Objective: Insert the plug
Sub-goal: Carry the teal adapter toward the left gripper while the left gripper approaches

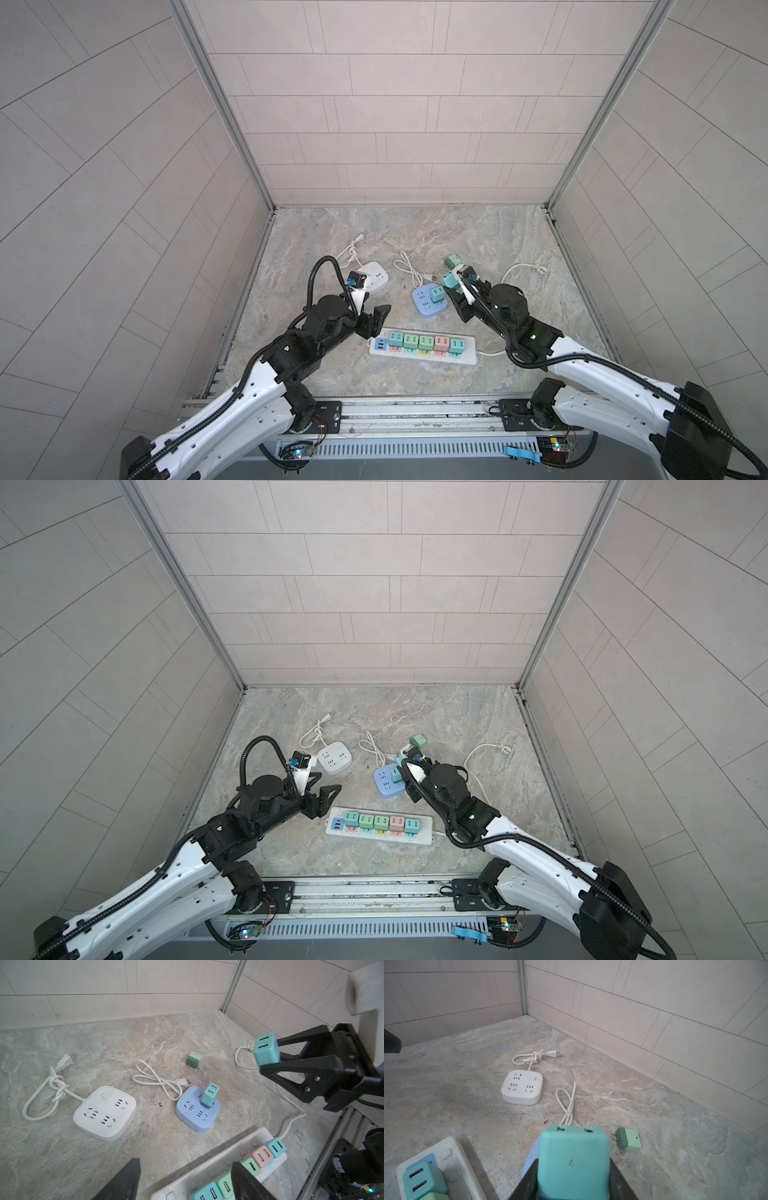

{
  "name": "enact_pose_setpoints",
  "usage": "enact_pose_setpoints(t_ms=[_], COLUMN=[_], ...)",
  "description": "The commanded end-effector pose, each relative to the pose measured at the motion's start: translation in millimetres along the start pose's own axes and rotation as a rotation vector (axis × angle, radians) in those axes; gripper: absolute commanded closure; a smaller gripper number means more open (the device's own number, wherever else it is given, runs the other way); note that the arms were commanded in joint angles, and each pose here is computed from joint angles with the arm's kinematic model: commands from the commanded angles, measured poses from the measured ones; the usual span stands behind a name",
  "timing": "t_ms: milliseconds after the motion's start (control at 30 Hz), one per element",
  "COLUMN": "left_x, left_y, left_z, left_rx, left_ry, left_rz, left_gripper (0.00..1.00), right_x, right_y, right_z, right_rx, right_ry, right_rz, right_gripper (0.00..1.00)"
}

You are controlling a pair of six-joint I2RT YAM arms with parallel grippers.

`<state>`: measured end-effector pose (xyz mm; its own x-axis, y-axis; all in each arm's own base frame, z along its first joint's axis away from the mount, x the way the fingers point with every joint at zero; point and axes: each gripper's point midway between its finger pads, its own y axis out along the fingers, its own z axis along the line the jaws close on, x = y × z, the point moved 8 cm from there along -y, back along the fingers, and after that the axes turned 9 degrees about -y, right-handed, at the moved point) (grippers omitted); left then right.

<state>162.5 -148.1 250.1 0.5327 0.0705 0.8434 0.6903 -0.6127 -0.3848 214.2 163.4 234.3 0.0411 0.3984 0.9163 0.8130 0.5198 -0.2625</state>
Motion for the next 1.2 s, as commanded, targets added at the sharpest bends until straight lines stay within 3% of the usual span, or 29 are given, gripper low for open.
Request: enact_pose_setpoints(t_ms=[0,100,233,267,333,567,733,1167], left_x=[16.3,24.8,35.5,35.8,36.9,32.0,25.3,16.0], left_y=[-8.9,-10.8,-8.7,-3.8,4.2,27.6,34.1,45.2], left_z=[-15.1,-25.4,-36.9,-38.5,-42.1,-67.9,-85.2,-88.7], left_rx=[-0.089,-0.154,-0.214,-0.219,-0.239,-0.363,-0.366,-0.36], left_ry=[-0.026,-0.034,-0.035,-0.037,-0.041,-0.022,0.03,0.025], left_rz=[0.006,0.021,0.048,0.066,0.092,0.201,0.217,0.253], left_gripper=[0.25,0.25,0.25,0.25,0.25,0.28,0.28,0.33], right_x=[13.2,10.8,-2.4,-5.6,-5.0,7.4,10.0,19.3], right_y=[-4.8,-4.8,-21.2,-25.6,-31.2,-34.3,-32.5,-38.6], right_z=[0.3,16.4,55.0,62.5,67.1,65.1,71.1,75.5], right_rx=[0.012,0.136,0.297,0.323,0.308,0.249,0.238,0.234], right_ry=[-0.096,-0.243,-0.567,-0.655,-0.707,-0.668,-0.678,-0.674], right_rz=[-0.099,-0.154,-0.298,-0.324,-0.35,-0.379,-0.379,-0.424], right_gripper=[0.91,0.95,0.98,1.0,1.0,0.99,1.0,1.0])
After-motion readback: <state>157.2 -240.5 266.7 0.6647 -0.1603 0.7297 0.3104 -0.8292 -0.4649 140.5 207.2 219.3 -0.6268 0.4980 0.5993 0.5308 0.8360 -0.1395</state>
